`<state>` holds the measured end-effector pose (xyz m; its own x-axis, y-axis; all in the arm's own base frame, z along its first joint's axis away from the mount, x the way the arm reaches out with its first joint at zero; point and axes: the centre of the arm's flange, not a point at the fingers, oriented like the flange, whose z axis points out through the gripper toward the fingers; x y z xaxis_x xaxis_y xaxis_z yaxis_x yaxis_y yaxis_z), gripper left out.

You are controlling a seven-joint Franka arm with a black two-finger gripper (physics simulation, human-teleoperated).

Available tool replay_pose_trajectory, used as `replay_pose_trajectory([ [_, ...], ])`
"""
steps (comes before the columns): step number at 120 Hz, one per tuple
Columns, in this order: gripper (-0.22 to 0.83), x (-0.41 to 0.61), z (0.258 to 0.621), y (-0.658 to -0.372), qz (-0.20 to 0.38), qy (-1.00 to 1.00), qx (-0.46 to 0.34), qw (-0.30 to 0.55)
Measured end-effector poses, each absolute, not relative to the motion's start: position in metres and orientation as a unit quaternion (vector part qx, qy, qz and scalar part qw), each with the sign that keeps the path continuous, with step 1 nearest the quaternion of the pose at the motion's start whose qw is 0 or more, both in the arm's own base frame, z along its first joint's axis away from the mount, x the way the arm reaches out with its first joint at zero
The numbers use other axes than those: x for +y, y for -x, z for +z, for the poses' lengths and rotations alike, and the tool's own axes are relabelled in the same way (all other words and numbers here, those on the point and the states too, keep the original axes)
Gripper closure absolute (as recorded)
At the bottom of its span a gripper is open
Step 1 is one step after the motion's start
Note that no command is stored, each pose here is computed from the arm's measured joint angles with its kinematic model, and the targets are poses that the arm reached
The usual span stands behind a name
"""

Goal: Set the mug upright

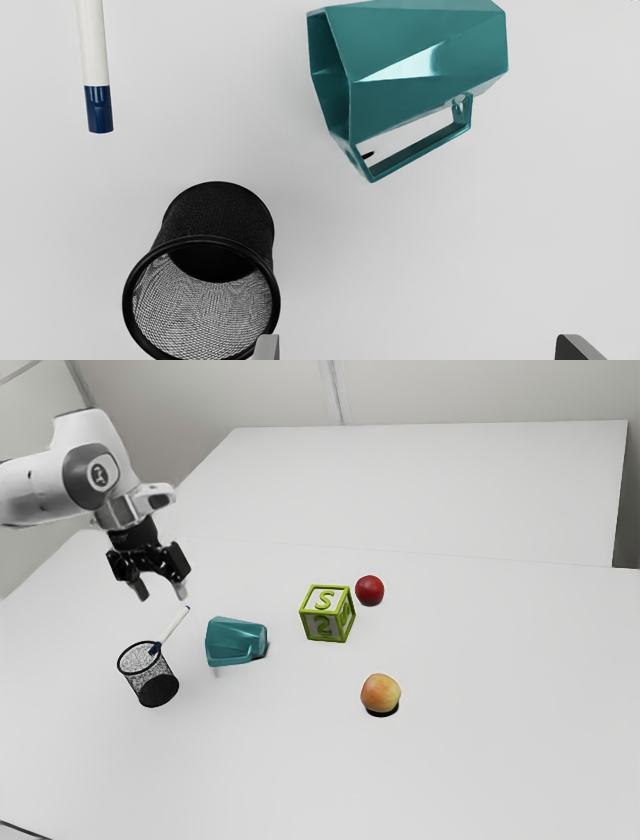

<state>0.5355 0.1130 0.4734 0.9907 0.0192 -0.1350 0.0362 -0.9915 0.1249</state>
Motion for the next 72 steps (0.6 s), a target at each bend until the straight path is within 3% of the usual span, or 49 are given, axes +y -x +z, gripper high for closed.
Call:
replay_pose_trajectory([
  [21, 0.0, 0.162, 0.434, -0.509, -0.022, -0.991, 0.068, 0.117],
  [45, 0.0, 0.221, 0.406, -0.501, 0.047, -0.977, 0.131, 0.16],
  [72, 0.0, 0.124, 0.372, -0.551, 0.067, -0.975, 0.046, 0.208],
])
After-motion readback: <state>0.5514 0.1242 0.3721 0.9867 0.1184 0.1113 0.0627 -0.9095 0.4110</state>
